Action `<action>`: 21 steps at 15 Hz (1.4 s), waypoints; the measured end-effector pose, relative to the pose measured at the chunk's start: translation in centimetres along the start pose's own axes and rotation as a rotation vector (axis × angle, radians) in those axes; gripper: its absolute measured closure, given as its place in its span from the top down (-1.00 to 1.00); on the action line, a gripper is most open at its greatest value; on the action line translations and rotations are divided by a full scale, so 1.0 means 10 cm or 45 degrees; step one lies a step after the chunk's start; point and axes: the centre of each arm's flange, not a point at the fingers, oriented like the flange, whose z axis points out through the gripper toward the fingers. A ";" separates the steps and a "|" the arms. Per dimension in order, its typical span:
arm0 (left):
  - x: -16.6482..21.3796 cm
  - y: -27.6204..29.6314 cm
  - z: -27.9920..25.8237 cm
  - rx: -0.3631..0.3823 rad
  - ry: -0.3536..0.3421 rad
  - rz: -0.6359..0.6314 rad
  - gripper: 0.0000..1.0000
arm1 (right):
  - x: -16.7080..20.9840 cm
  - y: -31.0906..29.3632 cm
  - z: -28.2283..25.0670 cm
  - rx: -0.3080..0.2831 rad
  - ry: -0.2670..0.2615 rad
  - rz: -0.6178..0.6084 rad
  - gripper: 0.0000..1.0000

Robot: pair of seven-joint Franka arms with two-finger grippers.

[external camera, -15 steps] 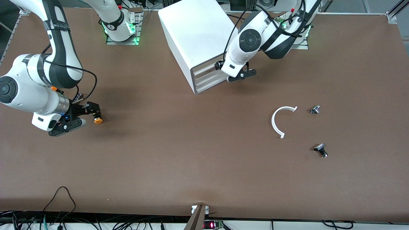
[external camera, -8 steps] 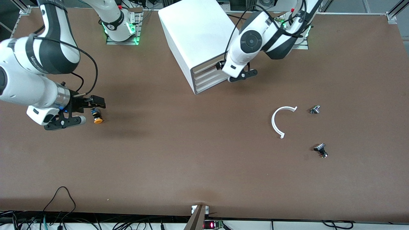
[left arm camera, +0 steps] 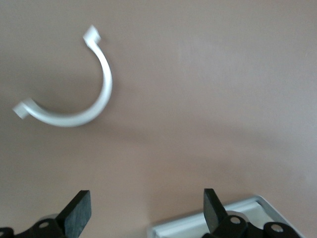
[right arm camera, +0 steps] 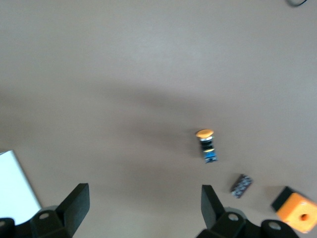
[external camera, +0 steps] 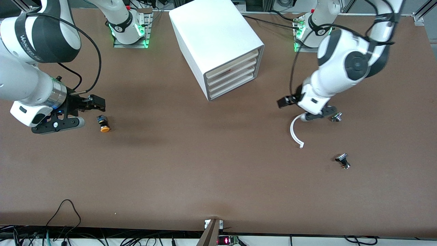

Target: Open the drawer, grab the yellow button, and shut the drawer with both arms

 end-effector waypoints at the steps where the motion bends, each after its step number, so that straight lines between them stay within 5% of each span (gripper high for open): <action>1: 0.10 -0.15 -0.16 0.025 0.027 0.059 1.00 | 0.02 -0.02 0.00 -0.024 0.011 -0.008 1.00; 9: 0.35 -1.04 -1.57 0.194 0.107 0.281 1.00 | 0.04 0.08 0.04 -0.042 0.003 0.119 1.00; 21: 0.47 -1.30 -1.95 0.184 0.201 0.270 1.00 | -0.40 0.99 -0.33 -0.049 0.043 0.266 1.00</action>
